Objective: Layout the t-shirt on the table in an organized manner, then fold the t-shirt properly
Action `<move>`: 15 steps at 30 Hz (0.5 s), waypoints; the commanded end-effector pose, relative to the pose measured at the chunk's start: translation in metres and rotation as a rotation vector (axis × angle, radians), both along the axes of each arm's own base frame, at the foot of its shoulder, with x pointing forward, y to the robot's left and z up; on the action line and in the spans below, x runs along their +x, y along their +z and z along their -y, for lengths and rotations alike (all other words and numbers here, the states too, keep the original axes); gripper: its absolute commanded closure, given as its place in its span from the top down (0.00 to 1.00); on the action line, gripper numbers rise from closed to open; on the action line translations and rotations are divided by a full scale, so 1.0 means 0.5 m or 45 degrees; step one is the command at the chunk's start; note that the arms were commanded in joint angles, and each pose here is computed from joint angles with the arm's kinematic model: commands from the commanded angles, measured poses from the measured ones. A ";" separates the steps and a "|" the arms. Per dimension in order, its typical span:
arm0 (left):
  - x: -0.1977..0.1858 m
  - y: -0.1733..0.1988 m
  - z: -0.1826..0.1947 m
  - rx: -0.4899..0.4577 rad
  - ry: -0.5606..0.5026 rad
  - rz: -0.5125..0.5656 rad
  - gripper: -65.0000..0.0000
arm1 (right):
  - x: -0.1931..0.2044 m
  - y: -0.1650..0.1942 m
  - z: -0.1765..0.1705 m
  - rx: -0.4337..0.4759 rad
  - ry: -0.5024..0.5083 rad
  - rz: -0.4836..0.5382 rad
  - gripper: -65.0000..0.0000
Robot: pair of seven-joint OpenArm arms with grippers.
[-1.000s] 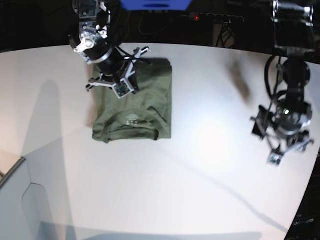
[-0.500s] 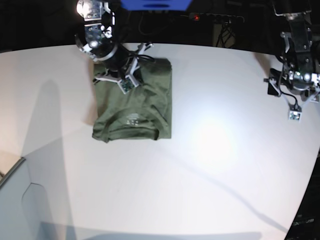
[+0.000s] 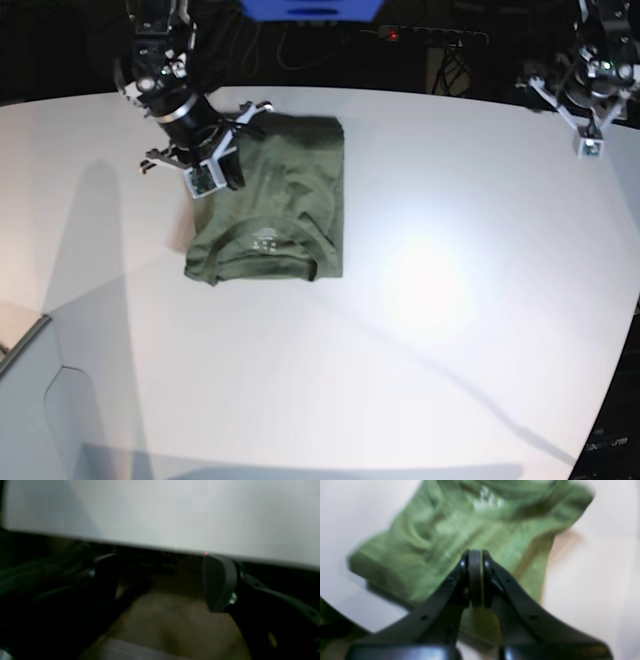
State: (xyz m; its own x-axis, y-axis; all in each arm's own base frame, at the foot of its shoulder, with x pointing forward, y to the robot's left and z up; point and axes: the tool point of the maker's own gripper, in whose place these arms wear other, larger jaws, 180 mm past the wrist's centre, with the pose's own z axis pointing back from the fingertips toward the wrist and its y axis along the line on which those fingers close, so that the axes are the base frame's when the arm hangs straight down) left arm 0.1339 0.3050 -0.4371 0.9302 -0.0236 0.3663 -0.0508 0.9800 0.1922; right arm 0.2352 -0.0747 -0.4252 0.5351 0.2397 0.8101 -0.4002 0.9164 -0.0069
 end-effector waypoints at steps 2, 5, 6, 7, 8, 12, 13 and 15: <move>-0.023 0.005 -0.009 0.014 0.000 -0.015 0.77 | 0.014 -0.002 0.011 0.022 -0.029 0.018 0.00; -0.065 -0.015 0.010 -0.043 0.027 -0.064 0.77 | 0.014 -0.020 0.033 0.006 -0.048 -0.009 0.00; -0.078 -0.021 0.015 -0.059 0.036 -0.081 0.77 | 0.014 -0.020 0.034 0.006 -0.050 -0.010 0.00; -0.091 -0.029 0.023 -0.081 0.049 -0.095 0.77 | 0.014 -0.016 0.036 0.002 -0.052 -0.001 0.00; -0.106 -0.038 0.032 -0.102 0.061 -0.118 0.77 | 0.014 -0.006 0.040 -0.007 -0.055 0.015 0.00; -0.147 -0.070 0.056 -0.158 0.114 -0.180 0.72 | -0.006 0.065 0.060 -0.054 -0.078 0.112 0.00; -0.156 -0.077 0.061 -0.170 0.126 -0.194 0.67 | -0.015 0.081 0.059 -0.039 -0.089 0.129 0.00; -0.174 -0.096 0.072 -0.198 0.149 -0.229 0.53 | -0.042 0.114 0.058 0.009 -0.113 0.155 0.00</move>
